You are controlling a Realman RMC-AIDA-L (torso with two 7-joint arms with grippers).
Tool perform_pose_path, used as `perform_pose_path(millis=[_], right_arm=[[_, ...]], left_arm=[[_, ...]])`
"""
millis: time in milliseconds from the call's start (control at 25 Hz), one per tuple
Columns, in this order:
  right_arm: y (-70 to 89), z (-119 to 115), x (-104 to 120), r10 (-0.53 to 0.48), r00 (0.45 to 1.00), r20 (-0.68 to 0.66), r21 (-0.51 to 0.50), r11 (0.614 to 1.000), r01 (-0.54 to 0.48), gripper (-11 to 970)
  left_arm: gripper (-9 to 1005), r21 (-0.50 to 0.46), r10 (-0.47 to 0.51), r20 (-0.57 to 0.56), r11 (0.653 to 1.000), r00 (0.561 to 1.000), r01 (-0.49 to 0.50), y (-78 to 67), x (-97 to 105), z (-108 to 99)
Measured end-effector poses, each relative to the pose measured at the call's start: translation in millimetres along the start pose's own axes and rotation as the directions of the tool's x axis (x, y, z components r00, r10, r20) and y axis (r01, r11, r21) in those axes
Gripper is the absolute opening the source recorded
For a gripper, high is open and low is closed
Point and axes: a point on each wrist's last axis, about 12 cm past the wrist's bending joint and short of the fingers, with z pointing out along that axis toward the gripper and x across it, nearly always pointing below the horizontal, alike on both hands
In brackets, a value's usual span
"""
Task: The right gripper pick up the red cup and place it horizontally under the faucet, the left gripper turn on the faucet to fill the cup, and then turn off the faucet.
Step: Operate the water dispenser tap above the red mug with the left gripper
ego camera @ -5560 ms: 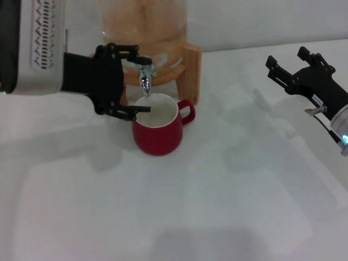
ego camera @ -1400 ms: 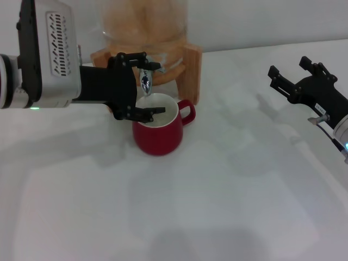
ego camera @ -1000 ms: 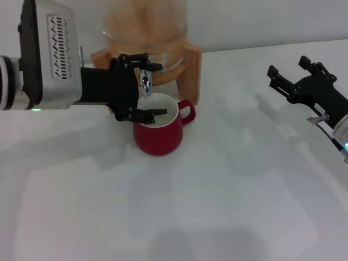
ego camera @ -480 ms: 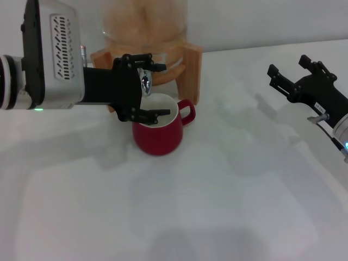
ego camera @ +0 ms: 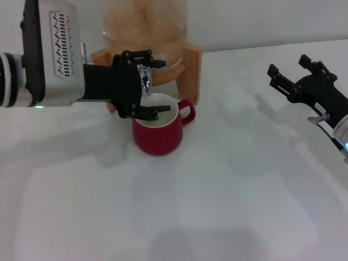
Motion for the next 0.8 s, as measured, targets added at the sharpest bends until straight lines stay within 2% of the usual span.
perform_pose_path(millis=[280,800], right_arm=[[-0.2,0,0,0.002,1.0,0.0,0.001,1.0,-0.002,874],[-0.4,0,0,0.003,1.0,0.004,0.002,1.0,-0.003,874]], left_arm=[[857,-0.015,0.001,-0.004,1.0,1.0,-0.001,1.4,0,0],[857,0.018,-0.001,0.019,1.0,1.0,0.0,-4.3,-11,2]])
